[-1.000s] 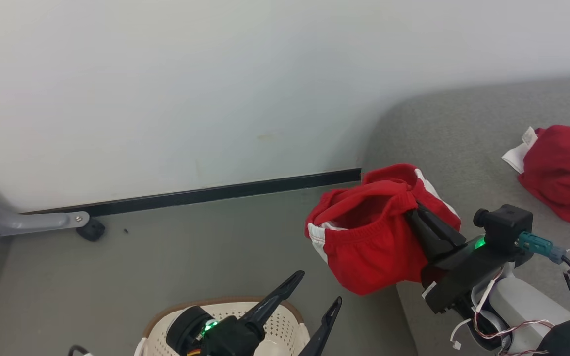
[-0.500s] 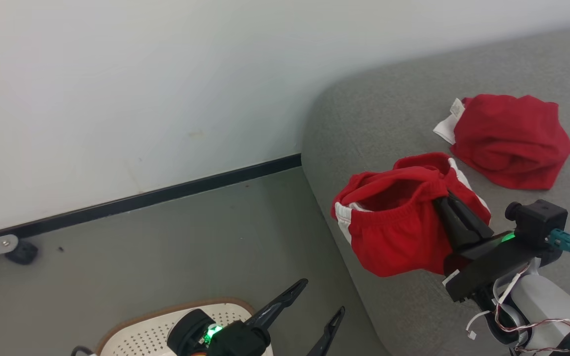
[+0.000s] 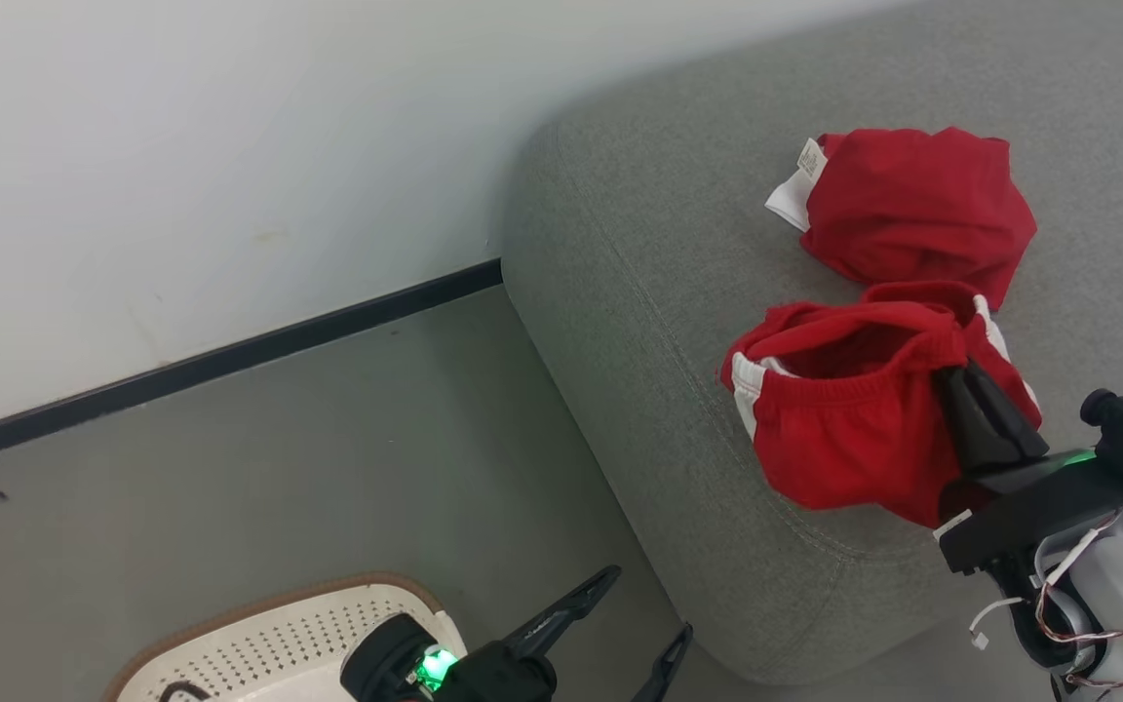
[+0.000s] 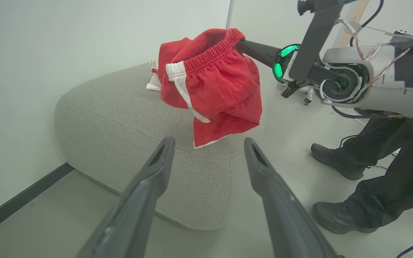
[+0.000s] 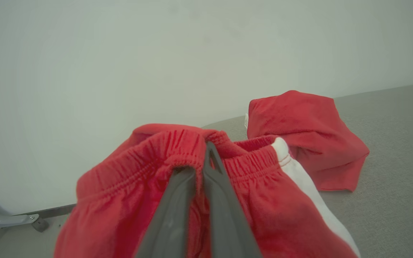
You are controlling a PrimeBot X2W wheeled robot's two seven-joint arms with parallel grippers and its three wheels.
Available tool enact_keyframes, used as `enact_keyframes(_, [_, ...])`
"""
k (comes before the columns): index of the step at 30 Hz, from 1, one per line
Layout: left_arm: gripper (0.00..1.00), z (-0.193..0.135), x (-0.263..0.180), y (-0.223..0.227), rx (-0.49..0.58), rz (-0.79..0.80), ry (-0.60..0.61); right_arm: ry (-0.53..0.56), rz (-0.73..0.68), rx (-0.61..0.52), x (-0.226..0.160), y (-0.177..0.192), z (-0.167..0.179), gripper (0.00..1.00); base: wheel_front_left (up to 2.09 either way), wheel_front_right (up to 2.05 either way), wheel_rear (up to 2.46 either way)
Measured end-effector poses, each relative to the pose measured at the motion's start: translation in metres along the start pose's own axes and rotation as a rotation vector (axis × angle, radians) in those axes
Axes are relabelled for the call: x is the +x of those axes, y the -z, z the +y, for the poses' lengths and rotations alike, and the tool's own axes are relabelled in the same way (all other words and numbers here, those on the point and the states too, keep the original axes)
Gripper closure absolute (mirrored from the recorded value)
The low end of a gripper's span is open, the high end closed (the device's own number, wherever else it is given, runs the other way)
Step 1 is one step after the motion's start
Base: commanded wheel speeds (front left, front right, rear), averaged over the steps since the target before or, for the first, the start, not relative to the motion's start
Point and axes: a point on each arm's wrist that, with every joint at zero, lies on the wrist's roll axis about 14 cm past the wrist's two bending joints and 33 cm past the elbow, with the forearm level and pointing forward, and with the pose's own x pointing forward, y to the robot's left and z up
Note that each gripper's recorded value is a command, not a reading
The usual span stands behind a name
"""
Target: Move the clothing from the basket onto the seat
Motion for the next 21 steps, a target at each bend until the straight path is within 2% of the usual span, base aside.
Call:
enact_keyframes(7, [0.00, 0.003, 0.011, 0.007, -0.019, 0.021, 0.041, 0.076, -0.037, -0.024, 0.010, -0.016, -0.027, 1.00, 0.00, 0.00, 0.00])
enact_keyframes(21, [0.00, 0.025, 0.023, 0.011, -0.037, 0.021, 0.052, 0.160, -0.266, -0.164, 0.067, -0.123, -0.077, 1.00, 0.00, 0.00, 0.00])
